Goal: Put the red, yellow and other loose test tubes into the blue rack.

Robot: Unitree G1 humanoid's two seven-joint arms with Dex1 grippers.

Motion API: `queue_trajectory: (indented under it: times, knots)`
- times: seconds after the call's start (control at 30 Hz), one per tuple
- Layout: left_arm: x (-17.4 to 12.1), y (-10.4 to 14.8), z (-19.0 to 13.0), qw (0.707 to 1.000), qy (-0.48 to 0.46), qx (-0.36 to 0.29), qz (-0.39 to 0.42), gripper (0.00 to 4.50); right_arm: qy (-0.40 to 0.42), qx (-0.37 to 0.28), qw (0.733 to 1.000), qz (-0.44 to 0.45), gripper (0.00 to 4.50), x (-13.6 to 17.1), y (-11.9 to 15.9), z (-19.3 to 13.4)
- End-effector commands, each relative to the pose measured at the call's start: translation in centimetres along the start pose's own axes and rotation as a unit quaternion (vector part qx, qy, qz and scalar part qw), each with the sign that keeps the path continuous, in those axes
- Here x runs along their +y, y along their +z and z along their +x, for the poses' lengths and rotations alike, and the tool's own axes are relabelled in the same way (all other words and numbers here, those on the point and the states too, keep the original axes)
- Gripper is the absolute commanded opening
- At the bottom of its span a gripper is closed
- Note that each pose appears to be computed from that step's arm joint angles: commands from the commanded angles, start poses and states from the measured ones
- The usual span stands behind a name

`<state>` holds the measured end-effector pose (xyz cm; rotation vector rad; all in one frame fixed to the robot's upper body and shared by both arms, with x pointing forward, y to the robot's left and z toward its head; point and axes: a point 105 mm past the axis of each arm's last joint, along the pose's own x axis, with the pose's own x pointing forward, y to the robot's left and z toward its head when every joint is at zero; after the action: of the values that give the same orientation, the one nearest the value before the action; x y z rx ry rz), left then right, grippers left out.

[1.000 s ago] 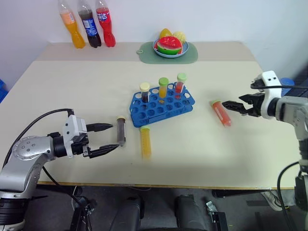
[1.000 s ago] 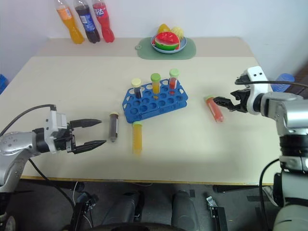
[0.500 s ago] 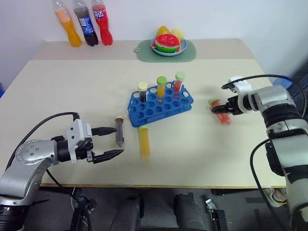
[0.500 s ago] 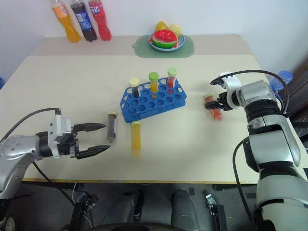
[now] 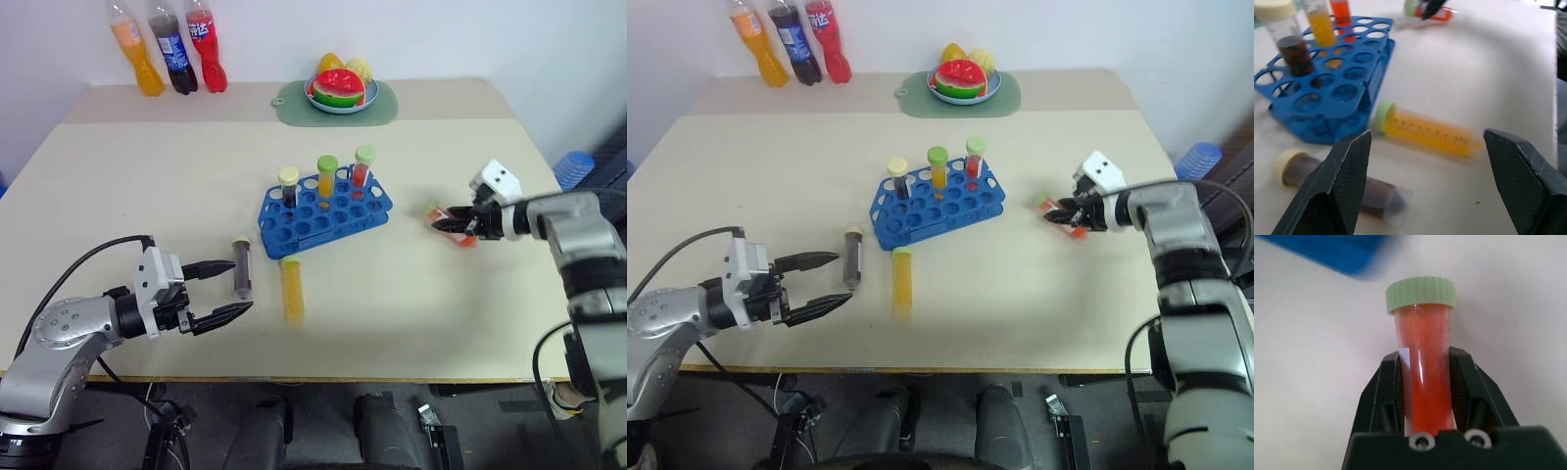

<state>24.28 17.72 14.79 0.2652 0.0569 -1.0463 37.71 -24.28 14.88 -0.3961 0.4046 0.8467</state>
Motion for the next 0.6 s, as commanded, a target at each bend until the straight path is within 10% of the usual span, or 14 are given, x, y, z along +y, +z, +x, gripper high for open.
queue_trajectory:
  times: [0.03, 0.33, 0.6]
  knots:
    - [0.4, 0.8, 0.1, 1.0, 0.01, -0.019, 0.012, 3.78, 0.059, -0.173, 0.981, -0.06, 0.89, 3.9, 5.9, -1.3]
    - [1.7, 1.0, 0.4, 0.999, 0.013, -0.033, 0.012, 3.78, -0.034, -0.364, 0.927, -0.085, 0.89, 6.4, 10.4, 2.9]
    - [1.7, 1.3, 0.3, 0.999, 0.021, -0.045, 0.01, 3.78, -0.133, -0.409, 0.901, -0.055, 0.89, 5.1, 11.1, 6.4]
